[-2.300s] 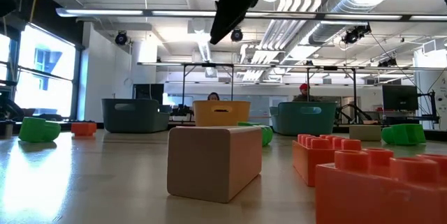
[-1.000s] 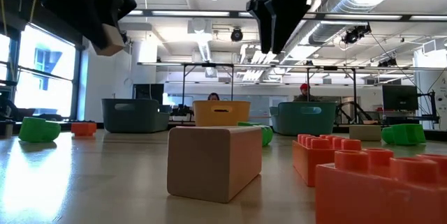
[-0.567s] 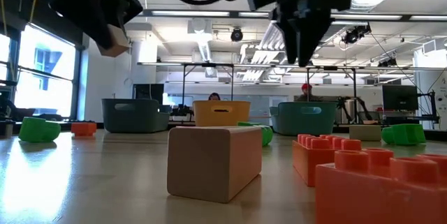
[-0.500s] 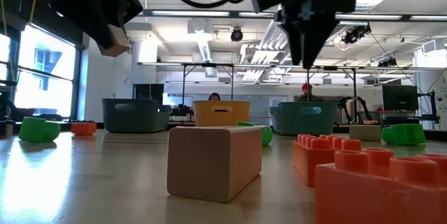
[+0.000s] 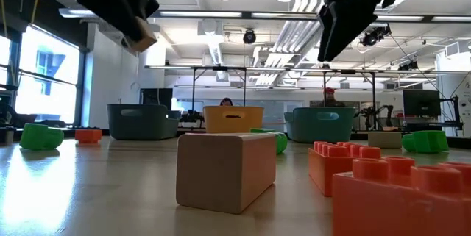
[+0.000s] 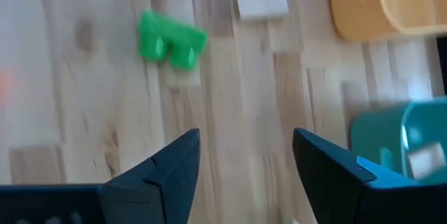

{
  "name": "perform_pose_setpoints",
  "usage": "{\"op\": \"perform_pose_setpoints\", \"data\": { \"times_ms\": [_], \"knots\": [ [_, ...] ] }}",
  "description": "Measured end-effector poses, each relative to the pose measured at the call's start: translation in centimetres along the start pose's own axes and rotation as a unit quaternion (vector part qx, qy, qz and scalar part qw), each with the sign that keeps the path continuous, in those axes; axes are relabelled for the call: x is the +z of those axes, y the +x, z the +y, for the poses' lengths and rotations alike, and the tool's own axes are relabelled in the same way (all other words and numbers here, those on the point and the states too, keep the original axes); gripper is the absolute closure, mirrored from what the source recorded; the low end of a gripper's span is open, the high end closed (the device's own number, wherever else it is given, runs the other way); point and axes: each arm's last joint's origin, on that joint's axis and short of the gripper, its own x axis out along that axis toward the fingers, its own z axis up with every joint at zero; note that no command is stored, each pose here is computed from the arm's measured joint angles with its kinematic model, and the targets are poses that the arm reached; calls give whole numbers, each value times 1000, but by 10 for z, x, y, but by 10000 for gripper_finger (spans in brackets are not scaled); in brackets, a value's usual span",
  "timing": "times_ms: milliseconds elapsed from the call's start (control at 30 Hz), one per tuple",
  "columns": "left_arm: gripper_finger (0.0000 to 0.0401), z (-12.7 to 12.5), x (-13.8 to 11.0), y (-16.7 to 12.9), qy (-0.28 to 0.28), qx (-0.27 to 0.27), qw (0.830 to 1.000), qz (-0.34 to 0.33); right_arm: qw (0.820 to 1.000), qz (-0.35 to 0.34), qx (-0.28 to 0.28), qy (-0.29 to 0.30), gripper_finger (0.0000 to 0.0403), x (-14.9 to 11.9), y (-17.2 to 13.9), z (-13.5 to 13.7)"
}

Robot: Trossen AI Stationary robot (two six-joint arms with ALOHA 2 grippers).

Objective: Sort & place blocks by color
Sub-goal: Put the brown block into the green bin

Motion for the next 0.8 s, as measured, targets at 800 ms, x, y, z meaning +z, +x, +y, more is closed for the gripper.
{"op": "perform_pose_setpoints", "data": {
  "times_ms": [800],
  "knots": [
    [293, 71, 32, 3, -167, -10, 969, -179, 946, -304, -26, -106, 187, 5, 5, 3]
  ]
}}
